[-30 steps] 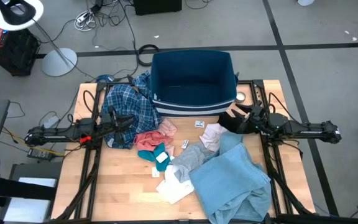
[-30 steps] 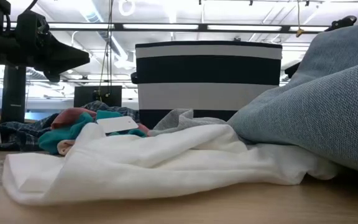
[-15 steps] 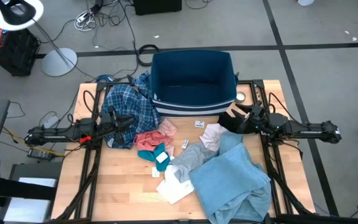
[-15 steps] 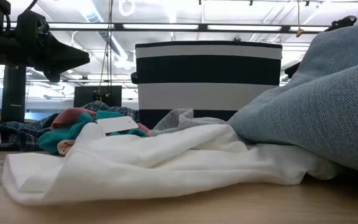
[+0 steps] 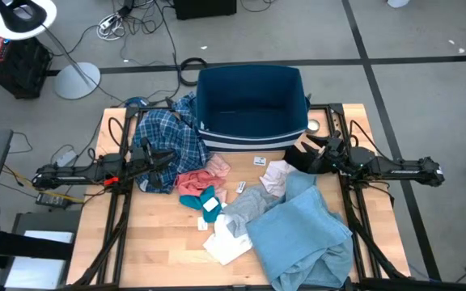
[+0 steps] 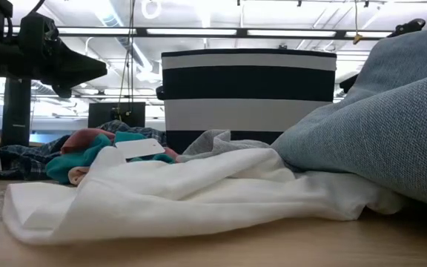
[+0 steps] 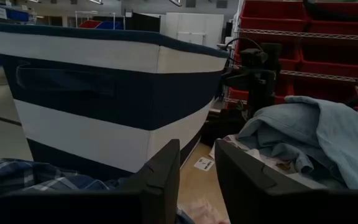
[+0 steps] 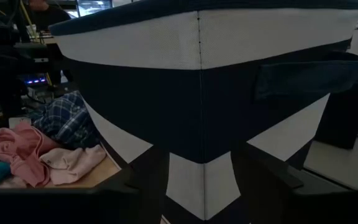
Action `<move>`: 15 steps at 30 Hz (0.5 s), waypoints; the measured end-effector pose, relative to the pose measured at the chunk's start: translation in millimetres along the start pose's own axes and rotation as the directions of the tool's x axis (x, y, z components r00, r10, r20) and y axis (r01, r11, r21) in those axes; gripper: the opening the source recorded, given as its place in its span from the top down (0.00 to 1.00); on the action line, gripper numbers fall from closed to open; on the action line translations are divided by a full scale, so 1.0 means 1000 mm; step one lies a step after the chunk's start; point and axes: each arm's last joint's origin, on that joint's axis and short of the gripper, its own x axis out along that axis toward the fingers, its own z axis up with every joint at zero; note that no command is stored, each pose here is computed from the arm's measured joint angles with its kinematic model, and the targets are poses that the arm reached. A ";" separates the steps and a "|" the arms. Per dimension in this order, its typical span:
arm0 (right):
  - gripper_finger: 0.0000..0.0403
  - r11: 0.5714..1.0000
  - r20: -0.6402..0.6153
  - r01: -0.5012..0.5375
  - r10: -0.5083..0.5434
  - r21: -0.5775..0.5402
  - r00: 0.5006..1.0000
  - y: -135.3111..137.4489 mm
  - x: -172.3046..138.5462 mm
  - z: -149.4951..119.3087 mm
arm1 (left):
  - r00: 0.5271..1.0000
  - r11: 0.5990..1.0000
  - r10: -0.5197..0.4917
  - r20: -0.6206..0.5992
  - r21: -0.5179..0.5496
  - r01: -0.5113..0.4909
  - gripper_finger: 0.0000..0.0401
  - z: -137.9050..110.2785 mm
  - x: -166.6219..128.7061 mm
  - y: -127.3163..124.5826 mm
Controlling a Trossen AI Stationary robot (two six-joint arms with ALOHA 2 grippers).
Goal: Sort clothes
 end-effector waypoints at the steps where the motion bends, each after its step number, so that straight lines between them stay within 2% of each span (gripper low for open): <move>1: 0.56 1.000 0.000 0.000 0.000 0.000 1.000 0.000 0.000 0.000 | 1.000 1.000 0.000 0.000 0.000 0.000 0.73 0.000 0.000 0.000; 15: 0.56 1.000 0.000 -0.012 0.012 0.001 1.000 0.000 0.000 0.000 | 1.000 1.000 0.000 0.000 0.000 0.000 0.73 0.000 0.000 0.000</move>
